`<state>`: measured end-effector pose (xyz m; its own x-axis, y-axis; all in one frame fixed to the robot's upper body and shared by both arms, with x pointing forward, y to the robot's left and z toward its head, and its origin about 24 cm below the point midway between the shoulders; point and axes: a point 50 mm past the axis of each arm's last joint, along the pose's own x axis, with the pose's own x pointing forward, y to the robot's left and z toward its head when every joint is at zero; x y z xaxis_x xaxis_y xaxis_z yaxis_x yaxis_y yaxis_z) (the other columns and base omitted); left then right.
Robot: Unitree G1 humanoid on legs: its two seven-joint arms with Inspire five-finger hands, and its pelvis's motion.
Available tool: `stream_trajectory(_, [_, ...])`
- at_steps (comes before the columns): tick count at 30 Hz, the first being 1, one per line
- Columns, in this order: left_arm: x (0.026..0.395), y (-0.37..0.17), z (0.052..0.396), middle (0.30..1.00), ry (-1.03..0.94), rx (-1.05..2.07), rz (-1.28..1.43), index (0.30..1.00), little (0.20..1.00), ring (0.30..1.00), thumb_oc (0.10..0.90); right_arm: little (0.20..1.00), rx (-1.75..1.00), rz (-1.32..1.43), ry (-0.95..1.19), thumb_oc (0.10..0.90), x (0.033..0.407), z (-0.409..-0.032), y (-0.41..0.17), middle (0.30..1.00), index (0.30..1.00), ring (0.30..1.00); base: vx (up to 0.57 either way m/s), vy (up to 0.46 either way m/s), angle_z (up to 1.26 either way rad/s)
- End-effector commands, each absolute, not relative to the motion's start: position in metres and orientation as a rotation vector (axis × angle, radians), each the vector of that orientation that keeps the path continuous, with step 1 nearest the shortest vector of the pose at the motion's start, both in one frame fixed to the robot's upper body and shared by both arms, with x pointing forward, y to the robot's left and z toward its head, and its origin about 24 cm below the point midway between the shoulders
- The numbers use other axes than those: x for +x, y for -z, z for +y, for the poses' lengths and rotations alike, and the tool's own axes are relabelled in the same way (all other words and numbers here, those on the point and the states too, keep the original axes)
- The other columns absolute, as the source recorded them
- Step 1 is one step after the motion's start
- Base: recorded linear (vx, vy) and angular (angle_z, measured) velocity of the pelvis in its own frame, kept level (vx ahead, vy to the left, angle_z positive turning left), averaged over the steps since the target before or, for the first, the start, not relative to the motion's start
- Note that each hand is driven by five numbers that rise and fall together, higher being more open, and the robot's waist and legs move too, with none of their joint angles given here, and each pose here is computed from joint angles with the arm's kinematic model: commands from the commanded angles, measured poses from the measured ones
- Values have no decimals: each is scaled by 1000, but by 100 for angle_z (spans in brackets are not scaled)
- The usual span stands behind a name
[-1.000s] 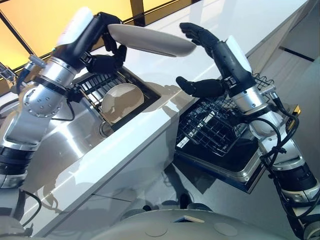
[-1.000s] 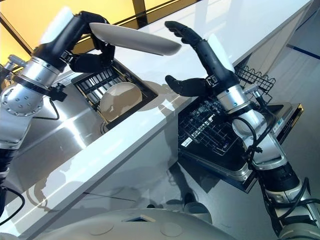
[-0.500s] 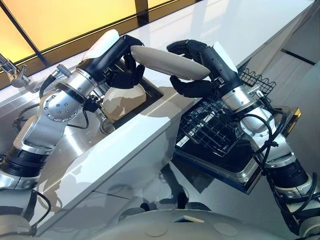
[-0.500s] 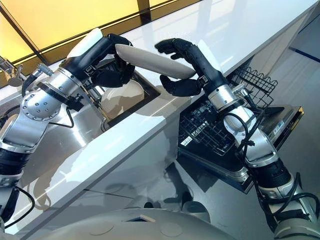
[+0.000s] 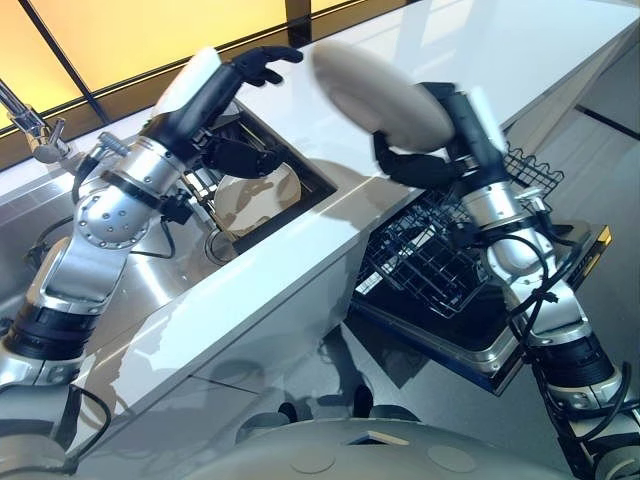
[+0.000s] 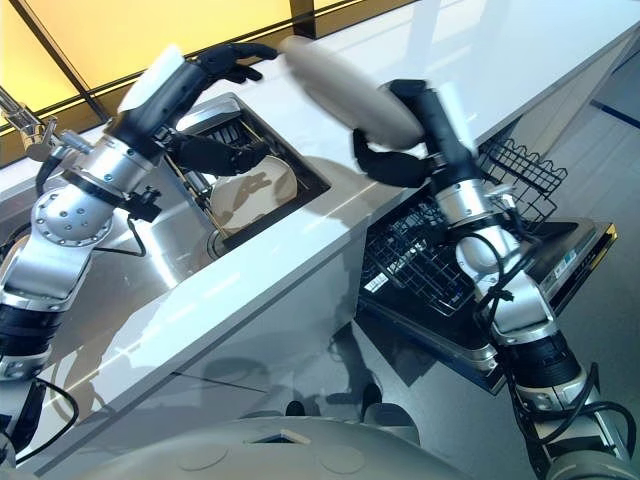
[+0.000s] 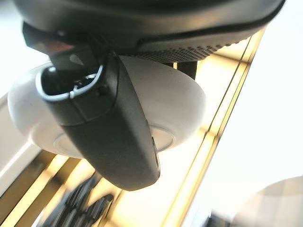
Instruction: Pick up plates and place into dishwasher.
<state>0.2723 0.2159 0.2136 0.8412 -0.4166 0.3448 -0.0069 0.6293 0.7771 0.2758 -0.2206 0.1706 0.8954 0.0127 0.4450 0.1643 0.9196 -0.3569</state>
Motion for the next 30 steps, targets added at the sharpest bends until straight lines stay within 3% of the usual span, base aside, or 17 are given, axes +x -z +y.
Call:
stream_trajectory(1, [266,-249,244,900,67,867,-673,900,900,900,800,200,-301,-786,373,100,259,-261,-228,300,300,300,75,-26,10])
stream_trajectory(9, [269,-233,302,900,-154,899,-495,900,900,900,800,200,-360,-729,688,100,253,-312,-221,300,300,300,46,-34,-2])
stream_trajectory(15, [266,-216,330,900,-263,846,-409,900,900,900,800,200,-429,-481,843,100,255,-351,-188,300,300,300,59,-48,-11])
stream_trajectory(23, [270,-199,329,900,-250,826,-350,900,900,900,800,200,-559,-150,802,100,265,-367,-140,300,300,300,93,-70,-1])
stream_trajectory(30, [278,-208,320,900,-246,817,-412,900,900,900,800,200,-690,-26,707,100,279,-375,-135,300,300,300,36,-85,8])
